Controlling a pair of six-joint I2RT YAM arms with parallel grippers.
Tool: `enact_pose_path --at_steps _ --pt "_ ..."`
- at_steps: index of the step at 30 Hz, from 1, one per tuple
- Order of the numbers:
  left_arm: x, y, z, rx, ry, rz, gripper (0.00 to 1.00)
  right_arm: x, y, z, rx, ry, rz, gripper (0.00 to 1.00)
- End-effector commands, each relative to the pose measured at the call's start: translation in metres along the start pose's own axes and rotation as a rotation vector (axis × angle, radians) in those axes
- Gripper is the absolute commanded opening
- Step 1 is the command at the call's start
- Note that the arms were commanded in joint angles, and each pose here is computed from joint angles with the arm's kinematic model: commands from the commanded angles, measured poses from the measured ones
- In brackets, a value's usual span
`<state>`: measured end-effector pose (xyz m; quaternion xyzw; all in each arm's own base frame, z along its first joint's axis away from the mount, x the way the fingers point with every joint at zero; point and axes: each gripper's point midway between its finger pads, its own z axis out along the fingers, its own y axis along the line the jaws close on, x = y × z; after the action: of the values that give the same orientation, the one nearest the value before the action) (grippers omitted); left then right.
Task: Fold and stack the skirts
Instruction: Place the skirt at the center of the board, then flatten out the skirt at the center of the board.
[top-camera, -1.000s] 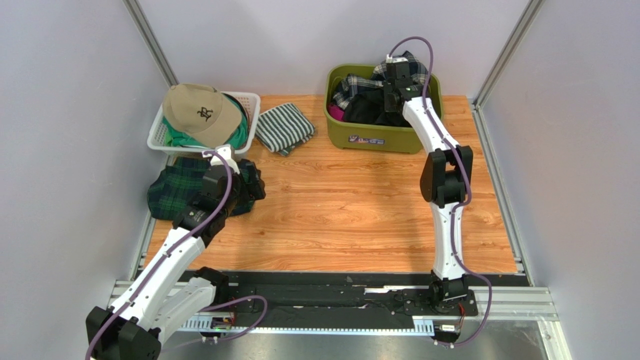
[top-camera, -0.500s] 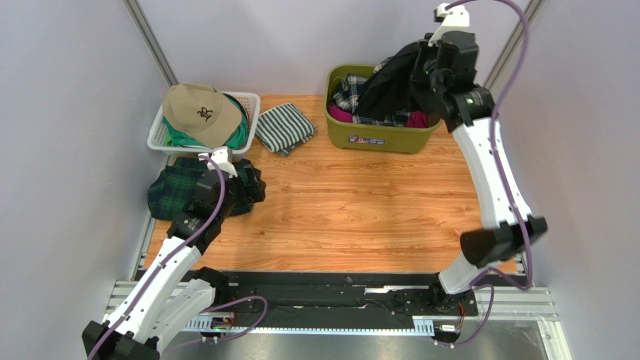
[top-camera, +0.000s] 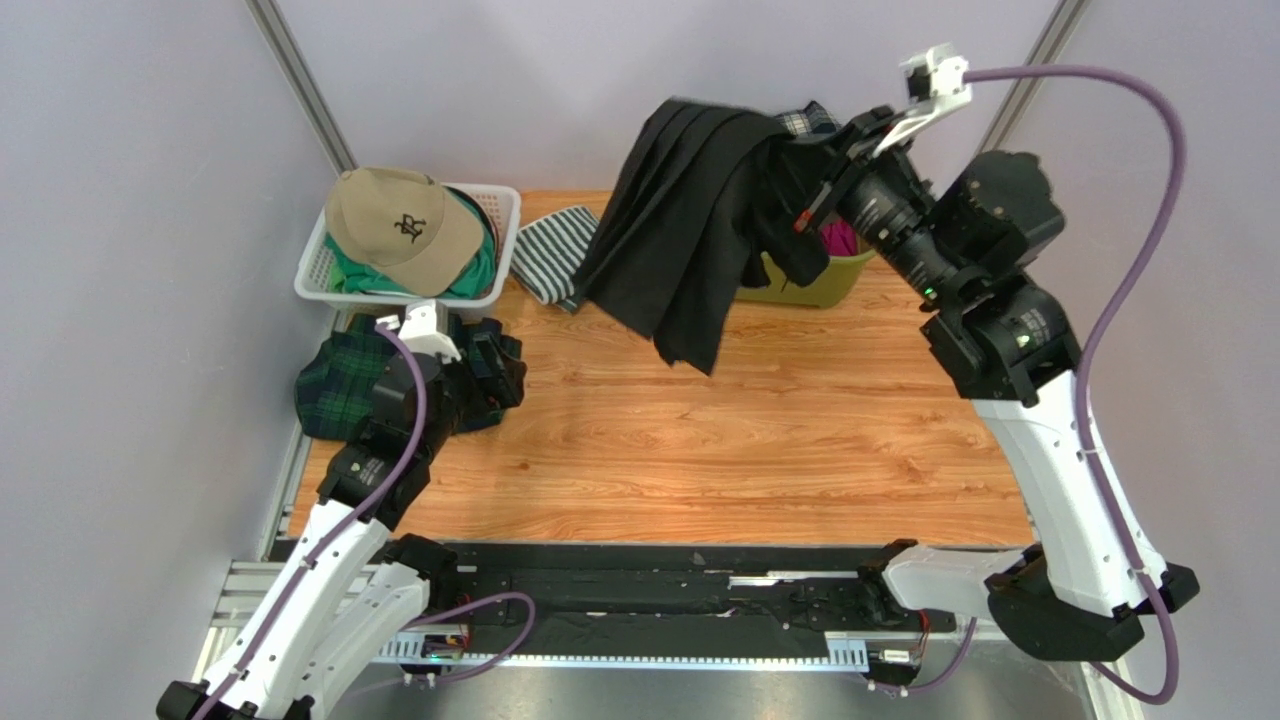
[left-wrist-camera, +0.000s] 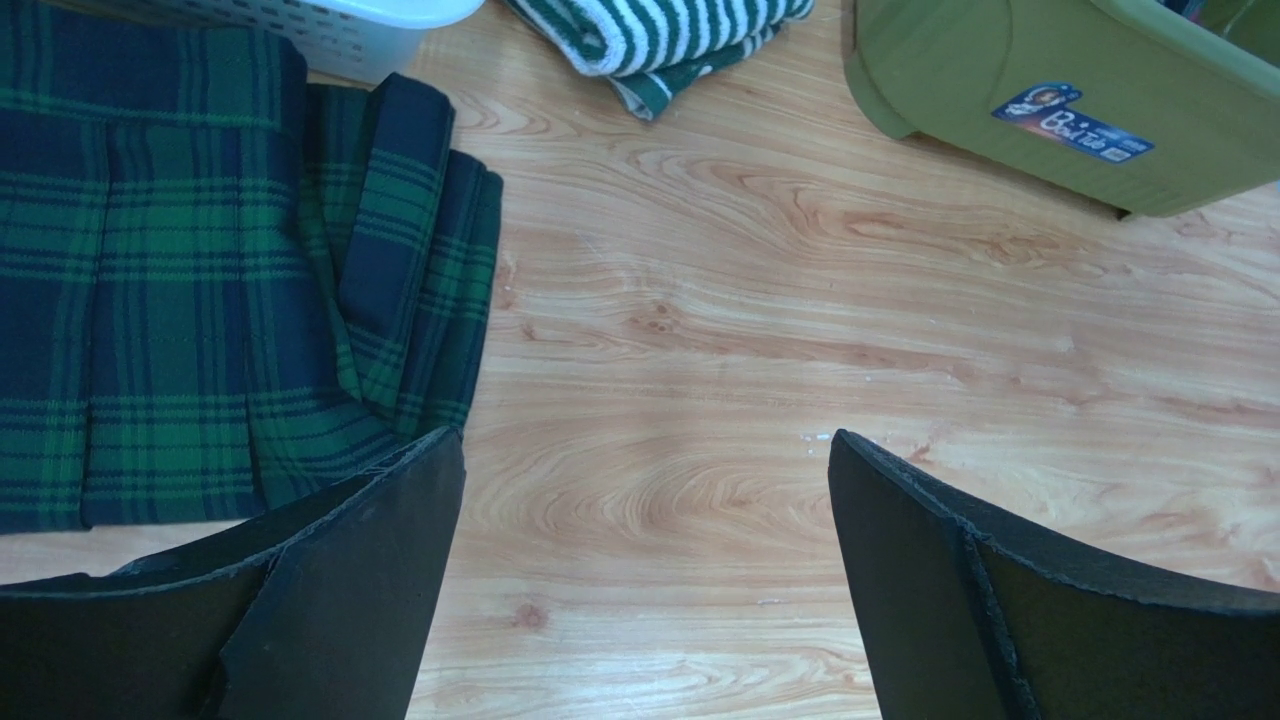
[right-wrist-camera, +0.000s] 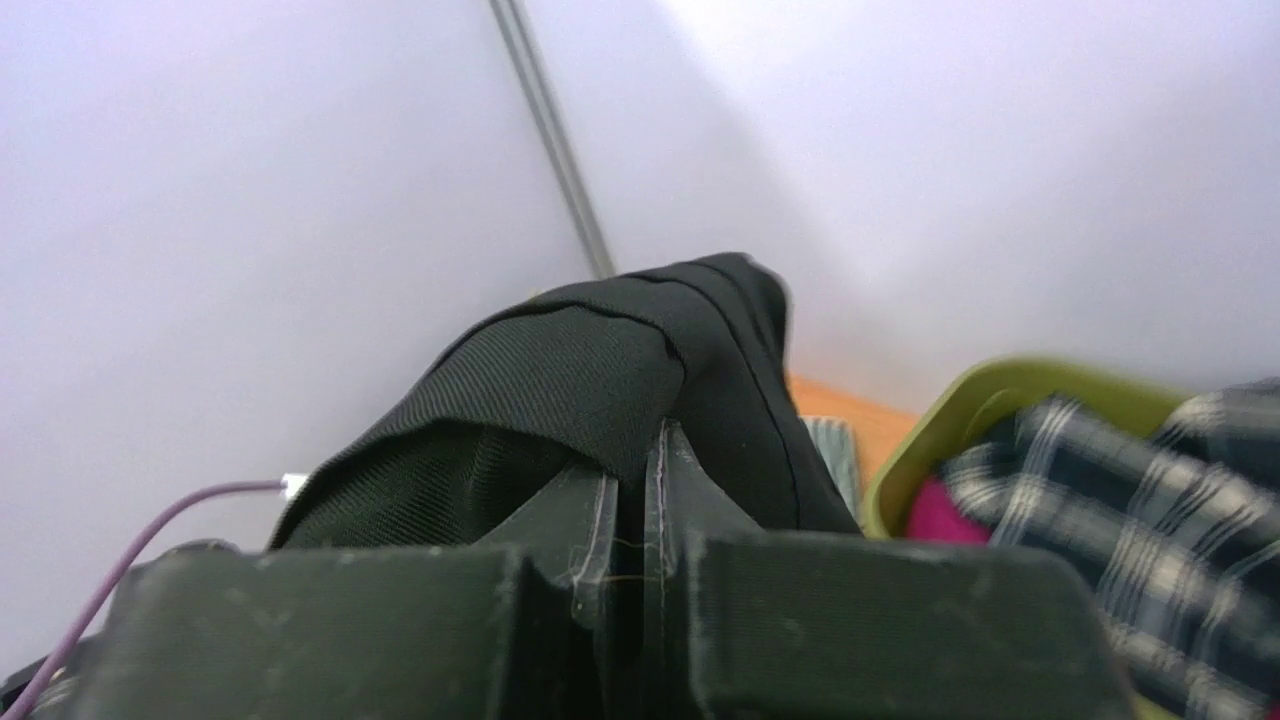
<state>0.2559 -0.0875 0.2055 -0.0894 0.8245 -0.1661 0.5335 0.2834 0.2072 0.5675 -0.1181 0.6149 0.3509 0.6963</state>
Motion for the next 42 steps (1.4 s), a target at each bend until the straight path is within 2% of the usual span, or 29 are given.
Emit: enact_pose_path --at_steps 1,3,5,7,8,10,11,13,17,21,22,25,29,31,35,37,38,40,42 --pt "0.006 0.008 -0.002 -0.051 0.011 -0.065 0.99 0.084 -0.008 0.001 0.022 0.147 0.164 0.00" --pt "0.013 0.016 -0.002 -0.096 0.035 -0.076 0.99 0.124 -0.030 -0.001 0.125 0.182 0.193 0.02" --pt "0.017 0.019 -0.001 -0.120 0.055 -0.093 0.99 0.202 -0.070 -0.015 0.301 0.335 0.203 0.08" --pt "0.023 0.019 0.001 -0.130 0.084 -0.106 0.99 0.249 -0.110 -0.036 0.502 0.429 0.169 0.37" --pt "0.025 0.018 0.002 -0.127 0.099 -0.106 0.99 0.289 -0.132 -0.060 0.624 0.553 0.140 0.61" --pt "0.032 0.014 0.006 -0.110 0.142 -0.108 0.99 0.306 -0.162 -0.087 0.821 0.605 0.088 0.73" --pt "0.033 0.011 0.008 -0.101 0.153 -0.112 0.99 0.319 -0.170 -0.106 0.887 0.681 0.054 0.81" --pt "0.044 0.004 0.013 -0.076 0.213 -0.121 0.99 0.325 -0.178 -0.124 0.947 0.719 0.014 0.86" --pt "0.064 -0.007 0.020 -0.026 0.318 -0.138 0.99 0.336 -0.189 -0.150 0.994 0.732 0.027 0.90" --pt "0.092 -0.030 0.021 0.080 0.433 -0.169 0.99 0.357 -0.212 -0.171 1.037 0.719 0.194 0.91" --pt "0.100 -0.037 0.018 0.119 0.467 -0.167 0.99 0.365 -0.212 -0.169 0.985 0.736 0.306 0.91" --pt "0.126 -0.051 0.005 0.167 0.552 -0.140 0.98 0.371 -0.207 -0.145 0.834 0.678 0.449 0.89" --pt "0.165 -0.076 -0.026 0.266 0.654 -0.095 0.97 0.376 -0.214 -0.136 0.849 0.676 0.484 0.89" --pt "0.172 -0.090 -0.030 0.319 0.641 -0.066 0.96 0.374 -0.218 -0.129 0.858 0.665 0.495 0.89" --pt "0.192 -0.122 -0.043 0.419 0.656 0.115 0.96 0.386 -0.215 -0.120 0.819 0.712 0.555 0.89" --pt "0.181 -0.141 -0.039 0.429 0.618 0.152 0.95 0.392 -0.214 -0.119 0.810 0.730 0.576 0.89" --pt "0.191 -0.145 -0.038 0.432 0.648 0.196 0.94 0.398 -0.215 -0.121 0.818 0.747 0.588 0.88" --pt "0.185 -0.158 -0.028 0.417 0.617 0.226 0.91 0.402 -0.215 -0.122 0.819 0.757 0.614 0.88" --pt "0.196 -0.153 -0.014 0.353 0.633 0.287 0.88 0.410 -0.213 -0.123 0.820 0.767 0.647 0.86"
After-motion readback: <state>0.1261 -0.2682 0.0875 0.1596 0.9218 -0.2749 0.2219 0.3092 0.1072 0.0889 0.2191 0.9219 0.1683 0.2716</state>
